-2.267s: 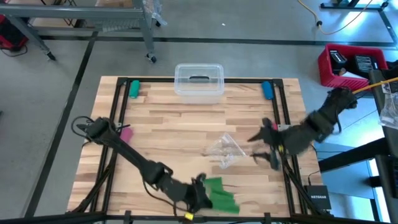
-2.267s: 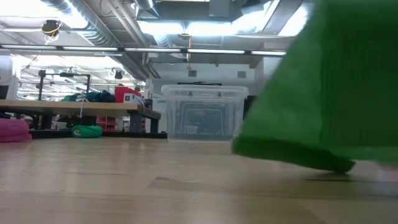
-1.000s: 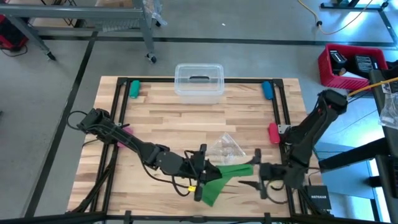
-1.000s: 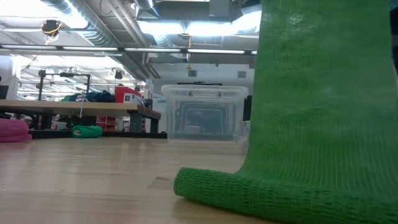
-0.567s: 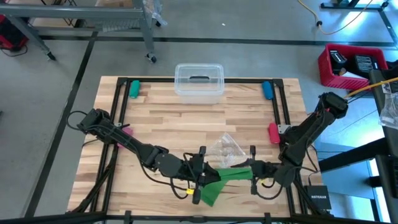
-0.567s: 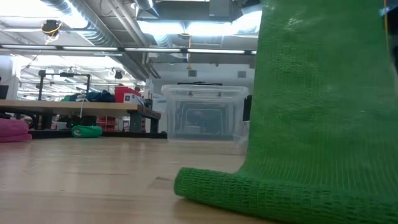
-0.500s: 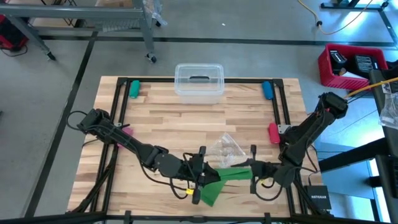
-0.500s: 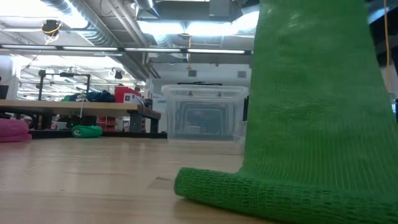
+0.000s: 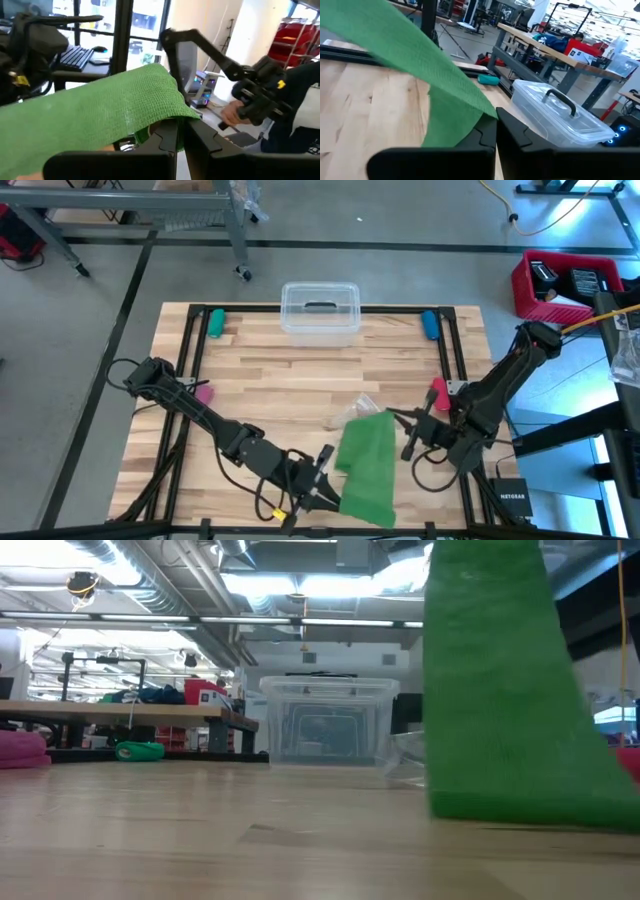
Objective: Roll bandage
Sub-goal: Roll the green bandage
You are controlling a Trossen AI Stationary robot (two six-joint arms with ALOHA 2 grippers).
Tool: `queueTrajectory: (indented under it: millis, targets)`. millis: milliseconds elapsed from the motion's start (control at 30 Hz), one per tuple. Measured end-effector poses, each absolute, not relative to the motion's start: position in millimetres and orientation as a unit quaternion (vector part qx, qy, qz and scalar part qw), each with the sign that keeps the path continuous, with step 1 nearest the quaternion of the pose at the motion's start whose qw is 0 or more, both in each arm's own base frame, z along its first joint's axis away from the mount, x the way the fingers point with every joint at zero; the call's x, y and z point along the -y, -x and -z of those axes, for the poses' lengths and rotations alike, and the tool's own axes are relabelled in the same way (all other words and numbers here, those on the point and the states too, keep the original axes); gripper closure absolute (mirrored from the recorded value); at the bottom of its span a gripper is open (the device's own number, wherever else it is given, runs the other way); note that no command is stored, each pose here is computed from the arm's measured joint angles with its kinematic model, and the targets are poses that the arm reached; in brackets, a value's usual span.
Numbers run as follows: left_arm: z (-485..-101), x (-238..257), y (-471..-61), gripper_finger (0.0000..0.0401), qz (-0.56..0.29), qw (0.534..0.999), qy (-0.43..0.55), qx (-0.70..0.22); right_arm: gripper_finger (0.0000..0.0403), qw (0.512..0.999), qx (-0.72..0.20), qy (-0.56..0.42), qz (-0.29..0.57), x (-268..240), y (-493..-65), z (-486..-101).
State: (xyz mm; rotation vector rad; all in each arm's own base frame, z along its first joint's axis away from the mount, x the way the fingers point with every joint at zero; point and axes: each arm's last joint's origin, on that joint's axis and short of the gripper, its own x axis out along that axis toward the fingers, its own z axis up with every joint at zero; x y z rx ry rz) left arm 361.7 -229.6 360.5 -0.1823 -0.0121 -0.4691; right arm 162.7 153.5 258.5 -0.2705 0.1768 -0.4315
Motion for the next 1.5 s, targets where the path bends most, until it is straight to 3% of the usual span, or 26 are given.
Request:
queueTrajectory:
  millis: [233,567,900,1067,1500]
  targets:
    - [-369.4,235.8,-356.0,0.0391,0.310,0.946,0.089,0.042,0.0399,0.959,-0.095,0.142,0.227,-148.7,-163.9,-256.3]
    - [-365.2,246.9,-346.2,0.0391,0.282,0.956,0.079,0.008,0.0397,0.945,-0.075,0.144,0.285,-143.3,-160.8,-260.8]
    - [-364.4,235.0,-354.3,0.0391,0.237,0.969,0.074,0.009,0.0396,0.978,-0.107,0.080,0.160,-150.2,-163.8,-256.8]
    - [-363.9,225.7,-360.0,0.0391,0.197,0.977,0.086,0.007,0.0390,0.983,-0.106,0.020,0.146,-151.3,-164.1,-256.1]
    - [-363.8,223.6,-361.2,0.0391,0.185,0.978,0.093,0.006,0.0217,0.988,-0.139,-0.043,0.044,-155.0,-162.1,-258.3]
